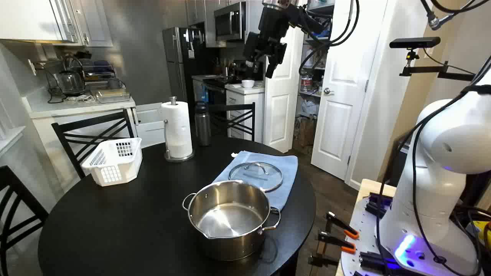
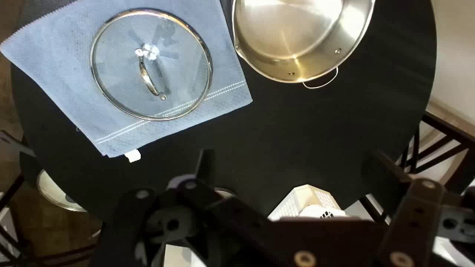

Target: Put the glass lid on the silver pot

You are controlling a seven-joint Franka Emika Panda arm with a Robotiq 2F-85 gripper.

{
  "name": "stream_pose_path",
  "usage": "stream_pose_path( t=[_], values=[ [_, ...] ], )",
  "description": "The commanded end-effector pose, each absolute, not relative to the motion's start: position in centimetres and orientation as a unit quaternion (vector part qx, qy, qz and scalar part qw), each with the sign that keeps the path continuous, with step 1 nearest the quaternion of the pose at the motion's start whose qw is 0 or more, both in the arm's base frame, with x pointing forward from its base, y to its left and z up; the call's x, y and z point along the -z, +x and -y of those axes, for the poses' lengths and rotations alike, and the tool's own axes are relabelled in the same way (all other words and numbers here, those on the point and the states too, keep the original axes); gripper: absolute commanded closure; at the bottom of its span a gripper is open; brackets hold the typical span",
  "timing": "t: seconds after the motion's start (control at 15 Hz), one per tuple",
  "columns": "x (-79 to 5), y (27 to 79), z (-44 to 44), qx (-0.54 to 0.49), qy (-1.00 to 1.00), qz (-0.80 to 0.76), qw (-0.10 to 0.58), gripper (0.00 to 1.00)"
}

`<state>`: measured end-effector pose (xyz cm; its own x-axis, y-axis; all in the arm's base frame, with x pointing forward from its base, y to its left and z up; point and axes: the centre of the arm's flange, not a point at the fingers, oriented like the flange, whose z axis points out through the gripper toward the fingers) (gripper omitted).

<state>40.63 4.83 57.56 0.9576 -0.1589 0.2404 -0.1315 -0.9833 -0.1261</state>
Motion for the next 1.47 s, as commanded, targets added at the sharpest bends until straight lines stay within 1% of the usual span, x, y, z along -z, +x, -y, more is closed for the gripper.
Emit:
stream_pose_path(
  t=[0.0,1.33,1.4],
  values=[
    [-57.56,40.63,-4.83,0.126,-0.988,-0.073,0.054,0.00],
    [-57.56,40.63,-4.83,0.126,-0.988,-0.073,0.054,0.00],
    [-57.10,40.38,-4.65,0.131,-0.986,-0.079,0.066,0.00]
  ],
)
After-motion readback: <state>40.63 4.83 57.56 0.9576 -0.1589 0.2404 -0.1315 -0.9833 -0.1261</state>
